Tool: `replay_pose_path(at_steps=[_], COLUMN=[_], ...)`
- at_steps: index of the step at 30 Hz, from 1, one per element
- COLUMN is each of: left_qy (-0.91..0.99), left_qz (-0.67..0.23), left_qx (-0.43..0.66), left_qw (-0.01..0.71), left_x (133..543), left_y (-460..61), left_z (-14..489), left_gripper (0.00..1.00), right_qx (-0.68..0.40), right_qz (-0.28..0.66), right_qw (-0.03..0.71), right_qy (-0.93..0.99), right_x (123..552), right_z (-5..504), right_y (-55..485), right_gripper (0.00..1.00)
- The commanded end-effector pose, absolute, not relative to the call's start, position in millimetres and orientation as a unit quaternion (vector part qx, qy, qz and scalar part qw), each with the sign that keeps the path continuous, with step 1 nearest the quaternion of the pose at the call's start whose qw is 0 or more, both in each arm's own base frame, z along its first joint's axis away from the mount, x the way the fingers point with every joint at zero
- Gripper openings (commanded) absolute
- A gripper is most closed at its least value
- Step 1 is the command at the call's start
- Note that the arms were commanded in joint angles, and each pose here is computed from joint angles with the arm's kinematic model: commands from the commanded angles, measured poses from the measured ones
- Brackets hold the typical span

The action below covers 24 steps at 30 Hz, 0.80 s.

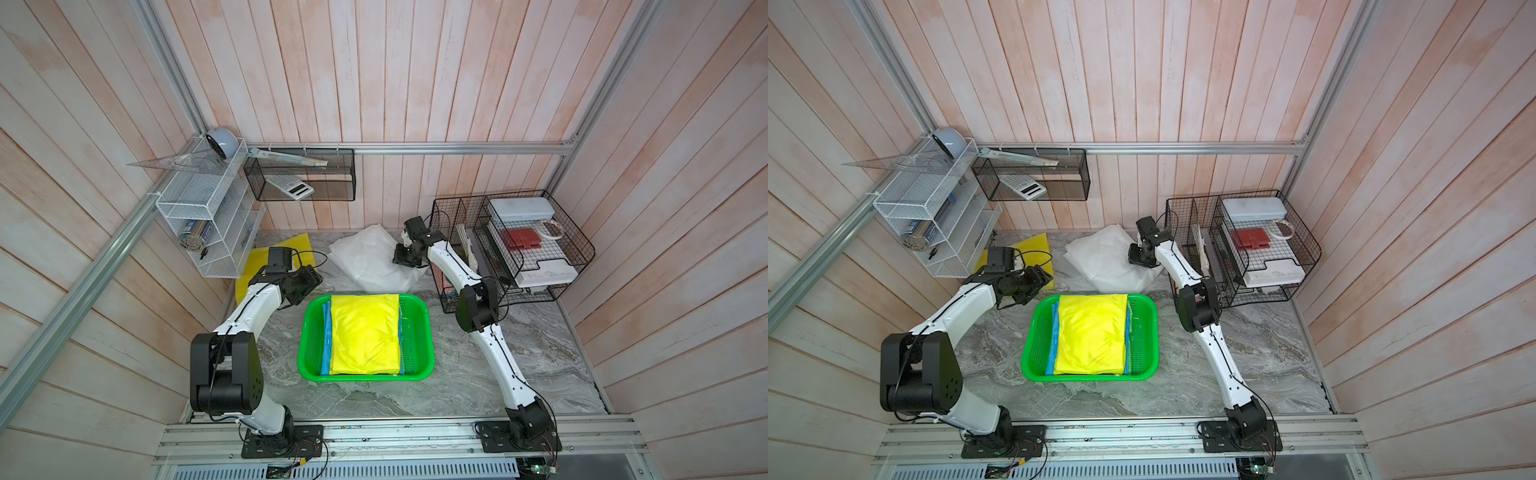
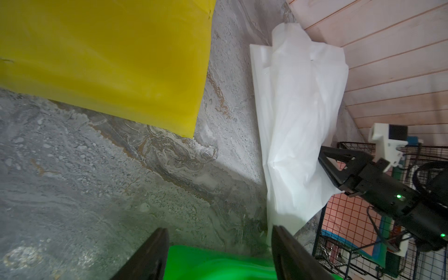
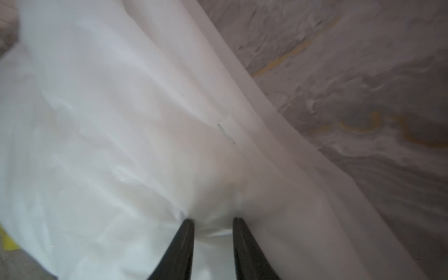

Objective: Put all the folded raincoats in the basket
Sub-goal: Adjust the raincoat at the center of the board.

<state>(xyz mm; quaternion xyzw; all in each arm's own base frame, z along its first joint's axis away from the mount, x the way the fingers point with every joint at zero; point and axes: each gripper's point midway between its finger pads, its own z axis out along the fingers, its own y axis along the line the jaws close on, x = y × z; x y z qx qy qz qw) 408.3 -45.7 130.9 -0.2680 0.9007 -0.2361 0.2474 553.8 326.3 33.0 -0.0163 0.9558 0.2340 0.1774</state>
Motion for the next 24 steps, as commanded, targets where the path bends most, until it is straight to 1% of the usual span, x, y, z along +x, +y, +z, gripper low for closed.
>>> replay_pose_path(at_steps=[1,6,7,9,12,16,20,24], left_qy=[0.901,0.9,0.899,0.898,0.899,0.903,0.905,0.904], left_qz=[-0.233,-0.23,-0.23,-0.225,-0.204,-0.208,-0.255,-0.283], left_qx=[-0.263,-0.267,-0.269,-0.273,-0.28,-0.271,-0.23,-0.221], left_qw=[0.256,0.256,0.257,0.26,0.266,0.26,0.251,0.232], left_x=[408,413,415,421,428,445,468,485], left_y=[-44,-40,-39,-34,-22,-19,-37,-50], left_z=[138,138,138,137,132,121,114,102], left_gripper=[0.72,0.72,0.72,0.72,0.72,0.72,0.73,0.73], right_qx=[-0.068,-0.15,-0.164,-0.174,-0.162,-0.145,-0.139,-0.132], right_qz=[0.215,0.183,0.186,0.183,0.184,0.191,0.191,0.192], right_qw=[0.08,0.023,0.026,0.021,0.015,0.008,0.012,0.014], right_qy=[0.971,0.971,0.968,0.967,0.969,0.971,0.972,0.972], right_x=[492,433,428,419,418,424,429,432], right_z=[7,-4,6,7,5,4,8,9], right_y=[343,347,350,345,335,326,321,319], right_gripper=[0.32,0.3,0.3,0.3,0.3,0.3,0.3,0.31])
